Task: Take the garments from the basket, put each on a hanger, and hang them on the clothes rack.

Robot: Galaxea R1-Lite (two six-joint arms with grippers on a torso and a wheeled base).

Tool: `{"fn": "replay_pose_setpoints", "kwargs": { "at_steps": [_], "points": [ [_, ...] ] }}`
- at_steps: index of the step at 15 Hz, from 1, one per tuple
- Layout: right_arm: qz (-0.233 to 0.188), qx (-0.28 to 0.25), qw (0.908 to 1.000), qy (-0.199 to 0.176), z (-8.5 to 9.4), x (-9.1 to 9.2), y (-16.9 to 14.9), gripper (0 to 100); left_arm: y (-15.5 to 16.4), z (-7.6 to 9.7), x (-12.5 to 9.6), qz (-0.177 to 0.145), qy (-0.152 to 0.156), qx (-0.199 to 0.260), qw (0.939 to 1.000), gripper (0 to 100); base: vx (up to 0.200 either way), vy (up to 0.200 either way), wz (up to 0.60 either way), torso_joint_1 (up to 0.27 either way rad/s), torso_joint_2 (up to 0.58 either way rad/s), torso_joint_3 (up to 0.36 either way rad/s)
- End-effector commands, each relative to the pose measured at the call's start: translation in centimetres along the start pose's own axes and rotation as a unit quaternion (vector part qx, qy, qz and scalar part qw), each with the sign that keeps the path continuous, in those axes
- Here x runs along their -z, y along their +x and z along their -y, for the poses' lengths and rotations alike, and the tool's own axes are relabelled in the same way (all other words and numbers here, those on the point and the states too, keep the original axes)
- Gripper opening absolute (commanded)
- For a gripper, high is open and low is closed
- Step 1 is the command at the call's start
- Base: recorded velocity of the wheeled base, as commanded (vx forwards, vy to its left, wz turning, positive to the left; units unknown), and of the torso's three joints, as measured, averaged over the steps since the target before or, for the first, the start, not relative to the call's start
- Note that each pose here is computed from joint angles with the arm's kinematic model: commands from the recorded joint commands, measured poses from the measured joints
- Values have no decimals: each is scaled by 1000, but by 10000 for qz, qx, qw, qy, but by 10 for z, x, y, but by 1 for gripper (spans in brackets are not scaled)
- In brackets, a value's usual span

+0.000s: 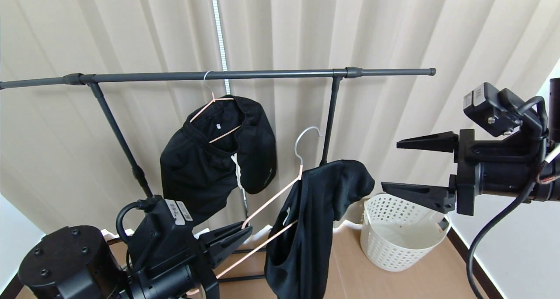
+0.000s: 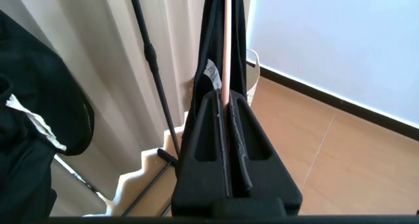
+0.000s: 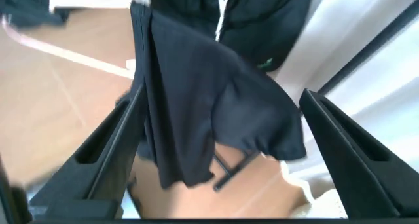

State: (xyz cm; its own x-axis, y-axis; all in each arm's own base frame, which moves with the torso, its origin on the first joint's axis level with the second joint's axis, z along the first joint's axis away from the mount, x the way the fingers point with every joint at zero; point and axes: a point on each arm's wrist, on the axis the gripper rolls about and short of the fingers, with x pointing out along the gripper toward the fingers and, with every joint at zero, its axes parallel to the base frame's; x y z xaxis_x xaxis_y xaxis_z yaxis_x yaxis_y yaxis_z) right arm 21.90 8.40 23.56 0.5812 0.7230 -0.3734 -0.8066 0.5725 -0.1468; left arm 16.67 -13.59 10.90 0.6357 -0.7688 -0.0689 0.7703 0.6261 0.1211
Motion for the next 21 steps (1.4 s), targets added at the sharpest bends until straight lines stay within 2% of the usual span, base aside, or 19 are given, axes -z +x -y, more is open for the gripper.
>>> {"fn": "replay_pose_setpoints", "kwargs": {
  "at_steps": [1, 4, 7, 9, 11, 14, 17, 21],
  "points": [
    [-238, -428, 9980, -395, 25, -7, 14, 100, -5, 0, 1, -24, 2, 94, 10000, 0, 0, 0, 0, 0, 0, 0],
    [-610, -984, 9885, -969, 36, -3, 31, 100, -9, 0, 0, 0, 11, 153, 9999, 0, 0, 0, 0, 0, 0, 0],
    [-859, -1551, 9763, -1239, 40, -6, 37, 100, -14, 2, 0, 38, 17, 419, 9991, 0, 0, 0, 0, 0, 0, 0],
    [-766, -1686, 9750, -1226, 42, -12, 36, 100, -17, 3, 1, 12, 26, 539, 9985, 0, 0, 0, 0, 0, 0, 0],
    [-778, -1759, 9734, -1249, 40, -11, 39, 100, -18, 4, 1, 15, 75, 639, 9979, 0, 0, 0, 0, 0, 0, 0],
    [-923, -2087, 9662, -1198, 30, -6, 50, 100, -22, 5, 1, 56, 74, 857, 9963, 0, 0, 0, 0, 0, 0, 0],
    [-982, -2313, 9604, -1200, 27, -2, 70, 100, -23, 6, 2, 29, 64, 869, 9962, 0, 0, 0, 0, 0, 0, 0],
    [-960, -2708, 9493, -1277, 8, -5, 88, 100, -23, 6, 2, 23, 62, 878, 9961, 0, 0, 0, 0, 0, 0, 0]
  ]
}}
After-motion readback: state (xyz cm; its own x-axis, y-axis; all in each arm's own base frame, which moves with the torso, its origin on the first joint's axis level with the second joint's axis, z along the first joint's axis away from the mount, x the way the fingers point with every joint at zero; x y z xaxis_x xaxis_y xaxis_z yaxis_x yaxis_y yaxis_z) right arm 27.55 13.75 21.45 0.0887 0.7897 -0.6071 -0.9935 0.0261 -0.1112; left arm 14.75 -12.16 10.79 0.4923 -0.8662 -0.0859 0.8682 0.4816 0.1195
